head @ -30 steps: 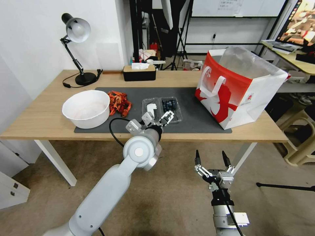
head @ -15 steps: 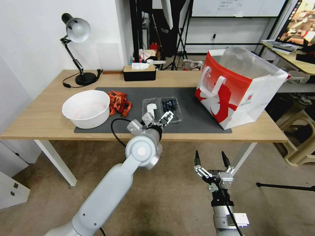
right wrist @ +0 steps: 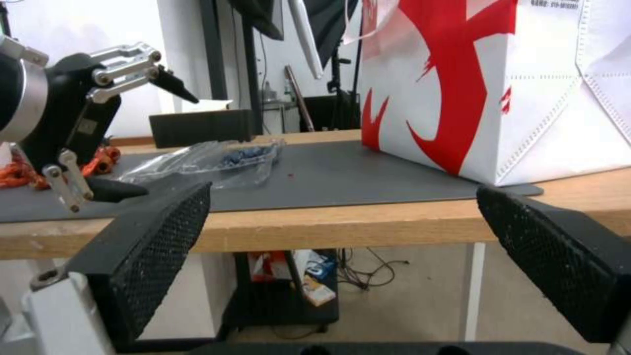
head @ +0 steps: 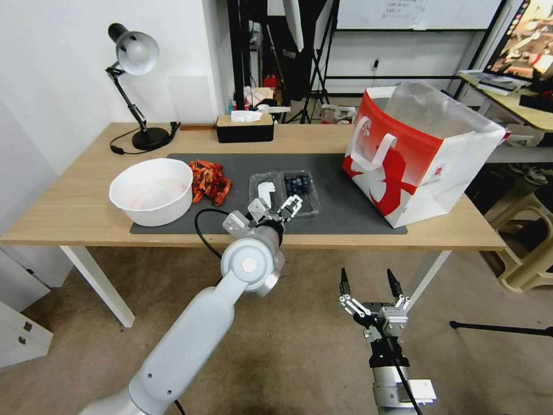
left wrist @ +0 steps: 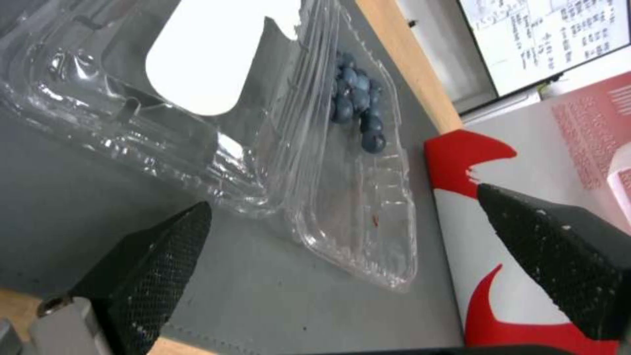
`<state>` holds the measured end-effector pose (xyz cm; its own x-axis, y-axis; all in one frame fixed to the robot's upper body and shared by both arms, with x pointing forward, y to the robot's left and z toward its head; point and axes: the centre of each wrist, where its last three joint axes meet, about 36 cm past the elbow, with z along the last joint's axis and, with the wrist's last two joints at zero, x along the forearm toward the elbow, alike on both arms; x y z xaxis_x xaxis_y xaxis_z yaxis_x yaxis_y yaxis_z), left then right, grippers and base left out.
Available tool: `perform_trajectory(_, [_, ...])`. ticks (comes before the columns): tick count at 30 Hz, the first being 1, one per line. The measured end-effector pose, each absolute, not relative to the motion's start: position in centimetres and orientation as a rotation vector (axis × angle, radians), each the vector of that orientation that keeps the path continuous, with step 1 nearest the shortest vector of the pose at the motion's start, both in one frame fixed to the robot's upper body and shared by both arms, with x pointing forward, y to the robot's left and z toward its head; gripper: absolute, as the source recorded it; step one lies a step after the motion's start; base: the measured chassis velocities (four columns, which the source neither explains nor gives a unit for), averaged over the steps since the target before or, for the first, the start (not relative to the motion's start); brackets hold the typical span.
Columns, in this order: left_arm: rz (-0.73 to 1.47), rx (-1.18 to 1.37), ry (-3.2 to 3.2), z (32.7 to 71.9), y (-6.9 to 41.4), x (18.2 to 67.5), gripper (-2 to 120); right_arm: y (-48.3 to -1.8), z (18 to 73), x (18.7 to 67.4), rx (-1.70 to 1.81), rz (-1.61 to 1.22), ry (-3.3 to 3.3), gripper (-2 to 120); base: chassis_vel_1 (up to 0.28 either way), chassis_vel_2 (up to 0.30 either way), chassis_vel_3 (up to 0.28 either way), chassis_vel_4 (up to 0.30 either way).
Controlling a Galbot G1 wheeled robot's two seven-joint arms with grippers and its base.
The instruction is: Close the takeout container lid, then place the container into the takeout bag.
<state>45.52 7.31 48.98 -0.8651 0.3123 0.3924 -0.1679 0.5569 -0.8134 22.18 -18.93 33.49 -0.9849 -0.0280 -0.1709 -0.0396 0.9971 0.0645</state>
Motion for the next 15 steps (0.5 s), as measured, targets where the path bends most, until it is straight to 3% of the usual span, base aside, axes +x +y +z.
perform_trajectory(15, [1.323,-0.088,-2.289,48.82,7.23,46.23,100,-18.80,33.35,22.07,-0.059,0.097,2.970,100,0.000,0.000,0.000,0.000])
